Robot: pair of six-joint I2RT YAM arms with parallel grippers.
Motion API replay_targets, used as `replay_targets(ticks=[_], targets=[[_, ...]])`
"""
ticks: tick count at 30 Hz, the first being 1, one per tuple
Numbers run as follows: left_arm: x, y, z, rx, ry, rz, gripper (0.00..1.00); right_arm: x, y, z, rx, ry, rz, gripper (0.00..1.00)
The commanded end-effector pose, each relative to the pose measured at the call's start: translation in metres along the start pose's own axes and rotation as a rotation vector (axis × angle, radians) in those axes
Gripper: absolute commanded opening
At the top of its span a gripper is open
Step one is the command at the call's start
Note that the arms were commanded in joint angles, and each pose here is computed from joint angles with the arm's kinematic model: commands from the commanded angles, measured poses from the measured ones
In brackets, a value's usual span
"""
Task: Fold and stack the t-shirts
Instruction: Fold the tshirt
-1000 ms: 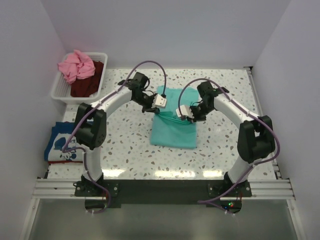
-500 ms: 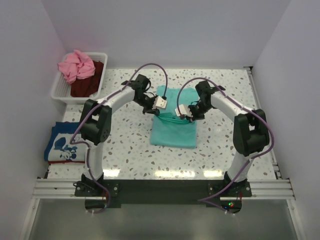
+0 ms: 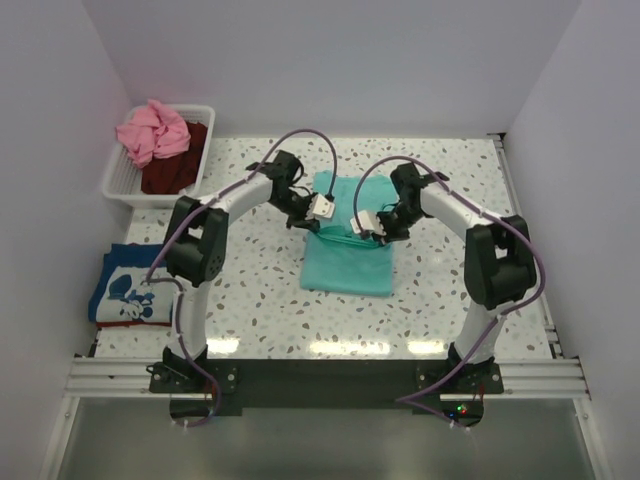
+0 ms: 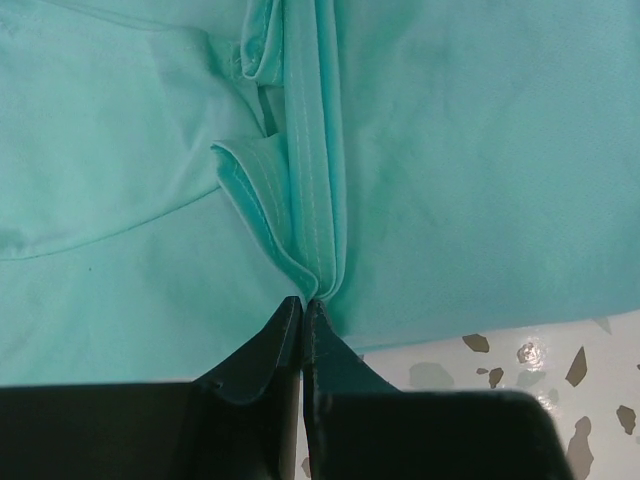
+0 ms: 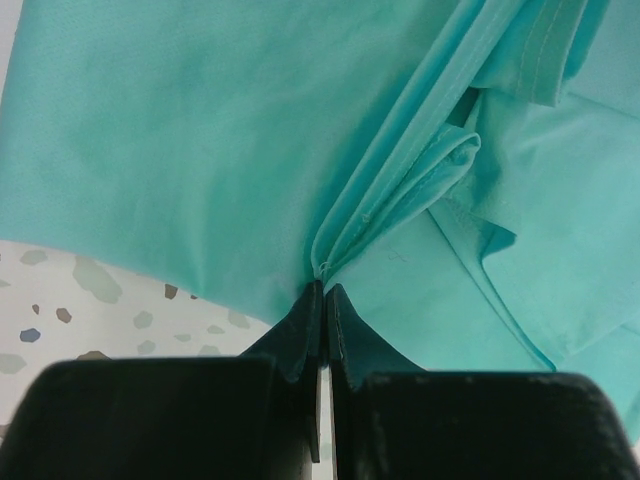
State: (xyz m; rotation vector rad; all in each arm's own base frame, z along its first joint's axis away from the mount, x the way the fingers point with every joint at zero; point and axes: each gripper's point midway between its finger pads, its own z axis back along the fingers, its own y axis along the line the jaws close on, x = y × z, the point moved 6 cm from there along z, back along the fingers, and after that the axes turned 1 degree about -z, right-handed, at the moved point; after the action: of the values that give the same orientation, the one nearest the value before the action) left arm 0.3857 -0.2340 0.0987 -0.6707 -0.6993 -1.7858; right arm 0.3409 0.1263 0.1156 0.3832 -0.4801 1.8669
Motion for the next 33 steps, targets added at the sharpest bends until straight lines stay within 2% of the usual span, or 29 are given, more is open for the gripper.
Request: replay_targets(ticks=[1, 2, 3, 4, 5, 7, 9, 10, 11, 12, 13, 15, 16, 17, 18, 19, 21, 22, 24, 25, 26, 29, 33], targets=[[0.002, 0.015, 0.005, 0.033, -0.015, -0.035, 0.05, -0.006, -0.006, -0.001, -0.009, 0.011, 0.018, 0.00], [0.004, 0.019, 0.006, 0.045, -0.014, -0.032, 0.12, -0.005, -0.007, -0.001, -0.010, 0.014, 0.017, 0.04], [0.003, 0.021, 0.006, 0.054, -0.011, -0.019, 0.18, -0.006, -0.008, 0.001, -0.019, 0.019, 0.011, 0.16], [0.004, 0.023, 0.008, 0.062, -0.012, 0.013, 0.23, -0.006, -0.013, 0.004, -0.047, 0.030, 0.007, 0.38], [0.007, 0.029, 0.014, 0.083, -0.019, 0.026, 0.31, -0.004, -0.016, 0.007, -0.069, 0.034, -0.041, 0.45], [0.007, 0.038, 0.032, 0.139, -0.040, 0.126, 0.40, -0.001, -0.028, 0.022, -0.128, 0.026, -0.118, 0.64], [0.010, 0.043, 0.057, 0.195, -0.082, 0.200, 0.46, 0.004, -0.041, 0.046, -0.203, 0.005, -0.177, 0.69], [0.011, 0.044, 0.065, 0.225, -0.104, 0.284, 0.60, 0.008, -0.040, 0.053, -0.215, -0.009, -0.251, 0.74], [0.017, 0.044, 0.084, 0.273, -0.121, 0.317, 0.61, 0.015, -0.041, 0.067, -0.250, -0.030, -0.273, 0.76], [0.020, 0.042, 0.092, 0.296, -0.138, 0.355, 0.68, 0.020, -0.038, 0.074, -0.262, -0.041, -0.306, 0.78], [0.017, 0.034, 0.093, 0.305, -0.159, 0.448, 0.83, 0.025, -0.031, 0.079, -0.263, -0.062, -0.387, 0.81], [0.033, 0.022, 0.108, 0.331, -0.195, 0.496, 0.88, 0.039, -0.019, 0.089, -0.270, -0.117, -0.471, 0.83], [0.030, 0.006, 0.100, 0.302, -0.221, 0.601, 0.88, 0.046, -0.012, 0.089, -0.257, -0.151, -0.594, 0.83], [0.046, -0.006, 0.105, 0.270, -0.289, 0.619, 1.00, 0.054, -0.005, 0.087, -0.225, -0.201, -0.659, 0.83], [0.050, -0.016, 0.101, 0.238, -0.325, 0.669, 1.00, 0.060, 0.002, 0.088, -0.207, -0.232, -0.724, 0.83], [0.046, -0.034, 0.087, 0.190, -0.371, 0.819, 1.00, 0.065, 0.009, 0.086, -0.177, -0.266, -0.851, 0.84], [0.060, -0.055, 0.078, 0.135, -0.446, 0.915, 1.00, 0.074, 0.026, 0.071, -0.079, -0.333, -0.986, 0.85], [0.057, -0.071, 0.064, 0.095, -0.484, 1.034, 1.00, 0.080, 0.030, 0.070, -0.059, -0.376, -1.082, 0.86], [0.078, -0.082, 0.055, 0.061, -0.561, 1.084, 1.00, 0.086, 0.042, 0.050, 0.006, -0.434, -1.167, 0.89], [0.072, -0.100, 0.042, 0.026, -0.554, 1.147, 1.00, 0.091, 0.047, 0.046, 0.035, -0.455, -1.256, 0.96], [0.080, -0.108, 0.032, -0.008, -0.554, 1.160, 1.00, 0.093, 0.059, 0.031, 0.088, -0.446, -1.300, 0.99], [0.085, -0.119, 0.010, -0.051, -0.538, 1.228, 1.00, 0.100, 0.064, 0.010, 0.149, -0.469, -1.411, 0.99], [0.086, -0.113, -0.006, -0.073, -0.560, 1.280, 1.00, 0.100, 0.060, -0.012, 0.217, -0.513, -1.537, 0.99]])
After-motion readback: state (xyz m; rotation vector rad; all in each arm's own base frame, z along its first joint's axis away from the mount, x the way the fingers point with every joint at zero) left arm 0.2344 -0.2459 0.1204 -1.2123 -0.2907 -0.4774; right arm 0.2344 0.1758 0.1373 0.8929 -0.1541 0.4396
